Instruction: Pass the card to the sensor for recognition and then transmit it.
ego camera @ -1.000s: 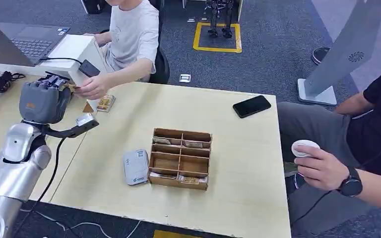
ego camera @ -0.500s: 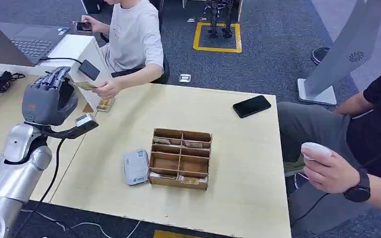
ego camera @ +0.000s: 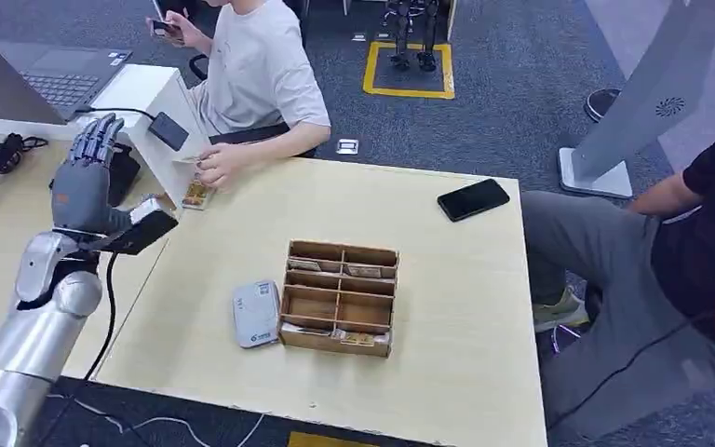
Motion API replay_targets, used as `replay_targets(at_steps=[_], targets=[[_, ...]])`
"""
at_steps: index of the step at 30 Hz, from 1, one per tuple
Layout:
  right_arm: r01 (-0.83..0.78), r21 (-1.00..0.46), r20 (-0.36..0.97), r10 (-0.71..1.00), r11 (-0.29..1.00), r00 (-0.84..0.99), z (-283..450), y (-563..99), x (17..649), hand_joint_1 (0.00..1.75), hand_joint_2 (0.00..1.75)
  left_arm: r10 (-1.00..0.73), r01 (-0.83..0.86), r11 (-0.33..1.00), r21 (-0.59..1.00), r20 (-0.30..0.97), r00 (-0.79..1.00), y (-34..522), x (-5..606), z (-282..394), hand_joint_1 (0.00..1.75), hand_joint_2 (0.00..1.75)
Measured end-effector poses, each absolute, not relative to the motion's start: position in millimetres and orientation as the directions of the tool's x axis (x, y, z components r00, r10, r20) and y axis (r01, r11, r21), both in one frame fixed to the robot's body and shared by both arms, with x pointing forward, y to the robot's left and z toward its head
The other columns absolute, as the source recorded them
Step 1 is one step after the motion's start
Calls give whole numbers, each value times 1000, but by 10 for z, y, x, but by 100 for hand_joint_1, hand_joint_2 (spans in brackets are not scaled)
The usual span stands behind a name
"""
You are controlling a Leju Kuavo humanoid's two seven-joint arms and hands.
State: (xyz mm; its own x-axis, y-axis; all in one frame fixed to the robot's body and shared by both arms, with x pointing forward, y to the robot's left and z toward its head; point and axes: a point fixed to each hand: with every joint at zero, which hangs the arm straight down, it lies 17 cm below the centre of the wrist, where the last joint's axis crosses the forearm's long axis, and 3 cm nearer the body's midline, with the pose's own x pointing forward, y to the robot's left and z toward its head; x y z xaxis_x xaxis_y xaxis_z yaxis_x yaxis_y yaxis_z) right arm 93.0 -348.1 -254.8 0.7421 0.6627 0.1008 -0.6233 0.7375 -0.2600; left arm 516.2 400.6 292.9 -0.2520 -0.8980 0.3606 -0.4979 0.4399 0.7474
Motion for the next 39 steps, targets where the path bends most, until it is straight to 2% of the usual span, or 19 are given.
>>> replay_targets(at_steps=[1,3,9,13,18,24,33,39], targets=[[-617,-260,100,656,743,748,-2544,-3476,923,0,0,-850,-446,527,723,443,-285,3927,5170,2881,0,175],[-603,-259,100,641,755,761,-2539,-3465,884,0,0,-761,-342,647,682,542,-357,3696,5120,2830,0,175],[-578,-245,80,610,779,788,-2549,-3526,681,0,0,-569,-99,741,665,542,-618,2933,4420,2900,0,175],[-558,-253,79,592,790,802,-2548,-3570,657,0,0,-469,-34,782,623,551,-690,2737,4013,2954,0,175],[-542,-250,74,574,802,816,-2548,-3590,559,0,0,-426,-28,814,580,563,-708,2804,3674,2983,0,175],[-526,-258,77,560,811,825,-2534,-3610,536,0,0,-475,-50,782,622,541,-694,2888,3503,2877,0,175],[-531,-260,82,566,807,820,-2513,-3607,616,0,0,-637,-80,565,821,373,-674,2691,3410,2405,0,175],[-533,-264,89,571,804,816,-2502,-3600,658,0,0,-617,7,523,852,384,-687,2447,3353,2120,0,175]])
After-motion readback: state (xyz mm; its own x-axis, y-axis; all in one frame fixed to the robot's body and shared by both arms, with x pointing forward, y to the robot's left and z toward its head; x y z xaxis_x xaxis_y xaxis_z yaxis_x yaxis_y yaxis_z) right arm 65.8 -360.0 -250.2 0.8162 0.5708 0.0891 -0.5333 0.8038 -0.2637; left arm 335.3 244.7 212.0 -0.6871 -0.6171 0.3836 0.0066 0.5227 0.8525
